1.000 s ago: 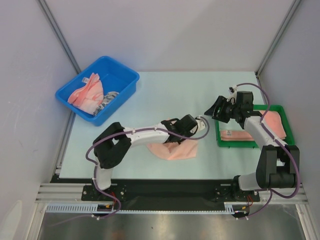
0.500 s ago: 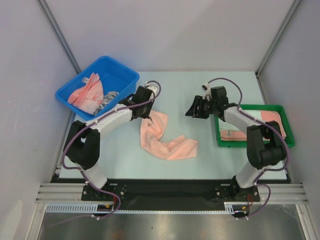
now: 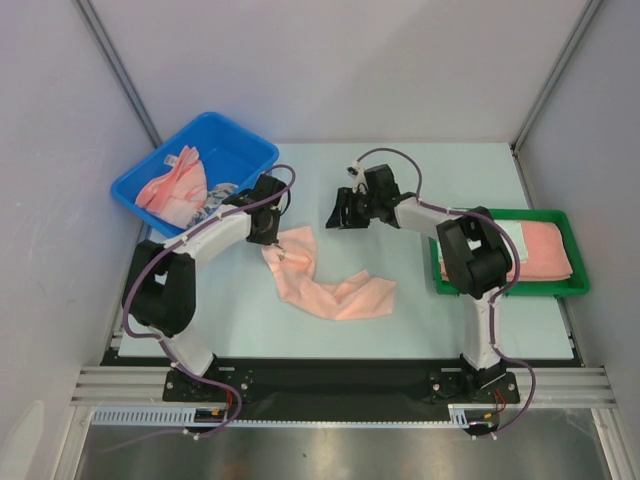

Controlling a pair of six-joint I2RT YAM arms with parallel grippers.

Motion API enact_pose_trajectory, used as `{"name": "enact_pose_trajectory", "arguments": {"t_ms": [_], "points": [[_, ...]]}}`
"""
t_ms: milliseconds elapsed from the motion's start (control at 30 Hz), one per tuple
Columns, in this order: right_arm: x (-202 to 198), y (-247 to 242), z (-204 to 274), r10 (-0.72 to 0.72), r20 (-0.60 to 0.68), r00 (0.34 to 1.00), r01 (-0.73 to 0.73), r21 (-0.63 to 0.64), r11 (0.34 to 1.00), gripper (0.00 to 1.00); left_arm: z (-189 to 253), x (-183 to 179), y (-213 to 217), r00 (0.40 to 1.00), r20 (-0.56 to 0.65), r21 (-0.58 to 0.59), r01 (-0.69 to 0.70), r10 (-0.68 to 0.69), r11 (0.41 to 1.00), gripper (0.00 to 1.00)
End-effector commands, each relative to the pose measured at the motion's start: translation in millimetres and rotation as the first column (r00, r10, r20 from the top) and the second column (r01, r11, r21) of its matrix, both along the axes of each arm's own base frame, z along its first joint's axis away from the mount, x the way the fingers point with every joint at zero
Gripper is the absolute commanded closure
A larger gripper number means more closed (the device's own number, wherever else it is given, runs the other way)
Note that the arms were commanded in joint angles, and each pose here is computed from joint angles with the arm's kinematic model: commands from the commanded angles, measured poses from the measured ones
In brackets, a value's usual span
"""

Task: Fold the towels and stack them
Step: Flatten out the crumpled towel

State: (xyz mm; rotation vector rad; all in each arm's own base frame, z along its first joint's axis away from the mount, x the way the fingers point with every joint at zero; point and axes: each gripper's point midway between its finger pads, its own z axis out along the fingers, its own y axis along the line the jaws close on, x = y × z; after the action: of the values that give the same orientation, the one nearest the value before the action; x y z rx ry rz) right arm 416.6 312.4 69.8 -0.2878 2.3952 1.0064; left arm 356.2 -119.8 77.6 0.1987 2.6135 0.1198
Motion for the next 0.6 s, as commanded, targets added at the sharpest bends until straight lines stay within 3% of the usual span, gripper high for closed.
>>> {"name": "enact_pose_trajectory", "arguments": {"t_ms": [0, 300, 400, 500, 533, 567], "points": [[11, 31, 8, 0.028, 0.049, 0.998, -0.029, 0.027, 0.999, 0.44, 13, -1, 9, 0.998, 0.018, 0.018, -0.053, 0.053, 0.998, 1.00], [0, 79, -21, 0.090, -0.011, 0.996, -0.090, 0.038, 0.995, 0.45, 13, -1, -6, 1.000, 0.024, -0.064, -0.013, 0.015, 0.998, 1.00], [1, 78, -28, 0.065, -0.021, 0.998, -0.065, 0.034, 0.997, 0.50, 19, -1, -21, 0.998, 0.040, -0.135, 0.046, -0.041, 0.990, 1.00], [3, 66, -17, 0.031, -0.001, 1.000, -0.031, 0.030, 0.999, 0.75, 34, -3, -44, 0.992, 0.081, -0.258, 0.114, -0.096, 0.959, 1.00], [-1, 57, -14, 0.019, -0.015, 1.000, -0.019, 0.009, 1.000, 0.91, 47, -8, -52, 0.987, 0.108, -0.308, 0.146, -0.118, 0.940, 1.00], [-4, 45, -6, 0.002, -0.018, 1.000, -0.002, -0.018, 1.000, 0.96, 55, -9, -58, 0.987, 0.115, -0.346, 0.149, -0.115, 0.926, 1.00]]}}
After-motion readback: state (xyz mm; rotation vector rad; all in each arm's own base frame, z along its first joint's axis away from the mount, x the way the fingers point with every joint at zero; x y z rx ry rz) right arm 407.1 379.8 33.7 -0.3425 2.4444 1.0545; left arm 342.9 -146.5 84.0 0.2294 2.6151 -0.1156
